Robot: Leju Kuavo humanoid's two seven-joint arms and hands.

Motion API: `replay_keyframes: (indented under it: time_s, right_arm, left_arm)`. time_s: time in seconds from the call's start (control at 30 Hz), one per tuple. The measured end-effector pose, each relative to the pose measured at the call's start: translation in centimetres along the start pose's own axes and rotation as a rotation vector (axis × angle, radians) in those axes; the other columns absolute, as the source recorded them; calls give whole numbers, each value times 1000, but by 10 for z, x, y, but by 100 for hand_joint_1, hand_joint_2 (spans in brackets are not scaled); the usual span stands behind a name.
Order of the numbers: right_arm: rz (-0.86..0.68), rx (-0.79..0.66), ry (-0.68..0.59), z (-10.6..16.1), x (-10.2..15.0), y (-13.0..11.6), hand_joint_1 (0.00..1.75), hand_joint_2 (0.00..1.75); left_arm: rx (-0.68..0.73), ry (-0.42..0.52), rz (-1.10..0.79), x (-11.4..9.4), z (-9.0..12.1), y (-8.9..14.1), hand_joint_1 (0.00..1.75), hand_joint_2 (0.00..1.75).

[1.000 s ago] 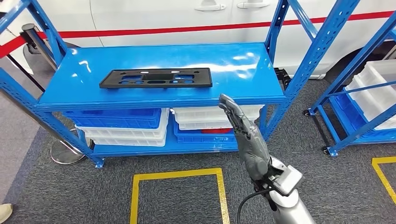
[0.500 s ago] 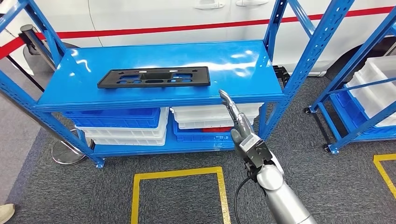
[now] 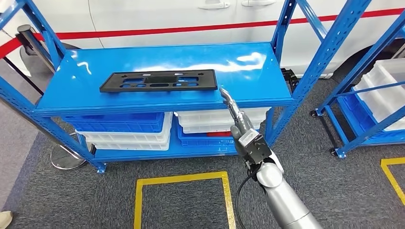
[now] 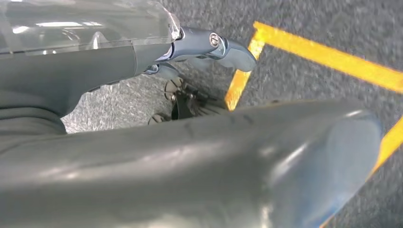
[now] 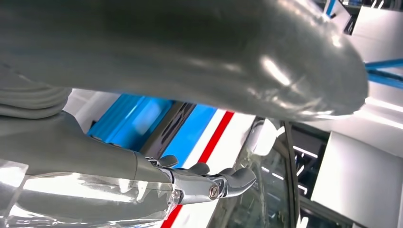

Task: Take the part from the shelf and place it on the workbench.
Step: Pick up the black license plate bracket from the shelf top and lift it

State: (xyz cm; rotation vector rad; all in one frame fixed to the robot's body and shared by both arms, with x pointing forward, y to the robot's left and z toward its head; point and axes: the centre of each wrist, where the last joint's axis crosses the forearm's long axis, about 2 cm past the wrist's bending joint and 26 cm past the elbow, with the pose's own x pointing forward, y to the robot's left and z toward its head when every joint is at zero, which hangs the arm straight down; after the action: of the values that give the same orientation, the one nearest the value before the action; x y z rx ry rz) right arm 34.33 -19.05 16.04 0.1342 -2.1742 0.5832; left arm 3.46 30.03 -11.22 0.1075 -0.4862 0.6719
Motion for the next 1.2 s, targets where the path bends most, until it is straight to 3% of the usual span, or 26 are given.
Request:
replay_keyframes:
  time_s: [0.73, 1.2]
  right_arm:
    - [-4, -6, -2, 6, -4, -1, 0, 0]
    - [-69, 31, -80, 12, 4, 6, 0, 0]
  left_arm:
    - [-8, 9, -22, -2, 1, -2, 0, 0]
    - [-8, 6, -42, -3, 1, 0, 0, 0]
